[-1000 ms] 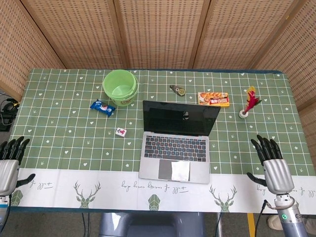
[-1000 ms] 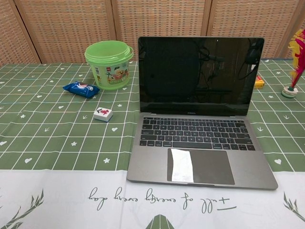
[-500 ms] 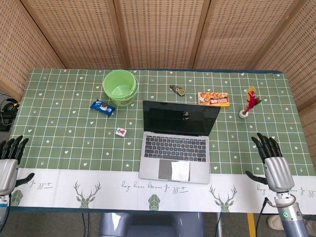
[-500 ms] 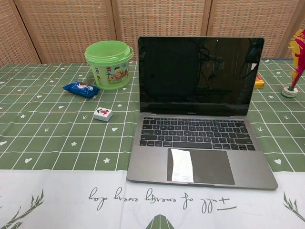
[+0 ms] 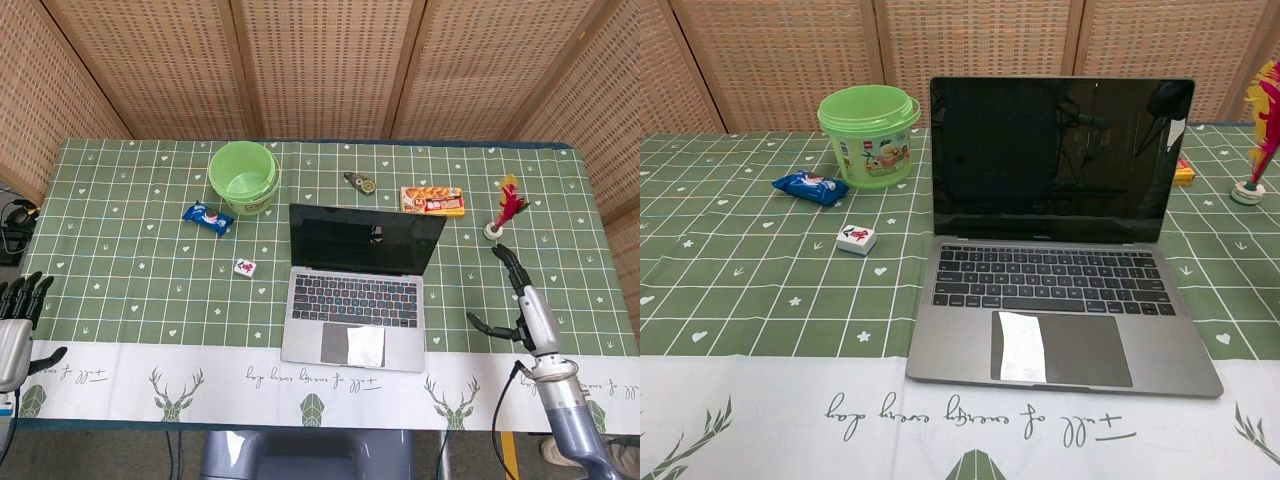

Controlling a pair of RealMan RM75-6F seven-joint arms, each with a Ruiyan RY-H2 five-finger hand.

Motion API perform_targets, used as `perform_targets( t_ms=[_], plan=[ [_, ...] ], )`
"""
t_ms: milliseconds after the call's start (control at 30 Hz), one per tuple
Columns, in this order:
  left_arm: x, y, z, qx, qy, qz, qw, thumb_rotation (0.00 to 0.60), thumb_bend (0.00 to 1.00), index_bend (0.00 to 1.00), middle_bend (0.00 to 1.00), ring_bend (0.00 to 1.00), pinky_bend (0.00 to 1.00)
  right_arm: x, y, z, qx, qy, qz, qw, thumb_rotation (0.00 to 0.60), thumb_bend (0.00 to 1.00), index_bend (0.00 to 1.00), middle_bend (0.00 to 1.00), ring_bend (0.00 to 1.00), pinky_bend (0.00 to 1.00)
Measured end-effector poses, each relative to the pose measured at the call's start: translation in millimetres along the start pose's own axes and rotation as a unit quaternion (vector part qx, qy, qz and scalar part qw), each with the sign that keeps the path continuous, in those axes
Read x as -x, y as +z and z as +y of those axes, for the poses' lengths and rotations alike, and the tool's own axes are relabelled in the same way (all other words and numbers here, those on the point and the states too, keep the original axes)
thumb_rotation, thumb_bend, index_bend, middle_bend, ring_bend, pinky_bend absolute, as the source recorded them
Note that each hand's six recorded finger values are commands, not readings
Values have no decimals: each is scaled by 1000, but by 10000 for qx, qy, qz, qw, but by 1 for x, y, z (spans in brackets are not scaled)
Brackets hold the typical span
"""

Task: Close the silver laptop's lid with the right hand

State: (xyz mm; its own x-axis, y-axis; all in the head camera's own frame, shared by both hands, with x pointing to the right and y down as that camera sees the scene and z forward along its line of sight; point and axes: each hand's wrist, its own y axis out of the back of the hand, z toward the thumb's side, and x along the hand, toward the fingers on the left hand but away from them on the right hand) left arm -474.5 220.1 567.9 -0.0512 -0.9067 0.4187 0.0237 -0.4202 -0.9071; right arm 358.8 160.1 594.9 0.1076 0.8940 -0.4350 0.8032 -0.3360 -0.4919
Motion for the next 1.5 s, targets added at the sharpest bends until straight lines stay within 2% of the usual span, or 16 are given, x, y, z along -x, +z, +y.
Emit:
perform_targets(
  t_ms=[133, 233, 433, 1000, 1233, 1367, 1500],
  plan=[
    [-1, -1, 1, 64, 37, -14, 10000, 600, 48, 0, 0, 0, 0, 23, 10, -3, 1025, 113, -218, 9944, 600, 503, 33, 0, 0, 0],
    [-2, -2, 3, 105, 70, -23, 9999, 600, 48, 0, 0, 0, 0, 38, 16, -8, 1407, 226, -351, 9892, 600, 506, 34, 0, 0, 0],
    [-3, -5, 5, 143, 91, -7, 9999, 600, 48, 0, 0, 0, 0, 63, 22, -19, 1793, 436, -544, 9813, 600, 505, 44, 0, 0, 0],
    [-6, -7, 1, 142, -3, -6, 9999, 600, 48, 0, 0, 0, 0, 102, 8, -41, 2026, 562, -892, 9736, 600, 485, 74, 3, 0, 0],
    [-7, -5, -2, 117, -59, -27, 9999, 600, 47, 0, 0, 0, 0, 107, 6, -47, 2068, 583, -920, 9723, 600, 483, 146, 71, 2, 38],
    [-7, -5, -2, 118, -62, -34, 9999, 600, 48, 0, 0, 0, 0, 108, 4, -48, 2107, 570, -960, 9712, 600, 482, 221, 165, 83, 99],
    [-7, -5, -2, 121, -70, -39, 9999, 600, 48, 0, 0, 0, 0, 110, 5, -48, 2235, 556, -963, 9683, 600, 482, 255, 213, 131, 129]
  ],
)
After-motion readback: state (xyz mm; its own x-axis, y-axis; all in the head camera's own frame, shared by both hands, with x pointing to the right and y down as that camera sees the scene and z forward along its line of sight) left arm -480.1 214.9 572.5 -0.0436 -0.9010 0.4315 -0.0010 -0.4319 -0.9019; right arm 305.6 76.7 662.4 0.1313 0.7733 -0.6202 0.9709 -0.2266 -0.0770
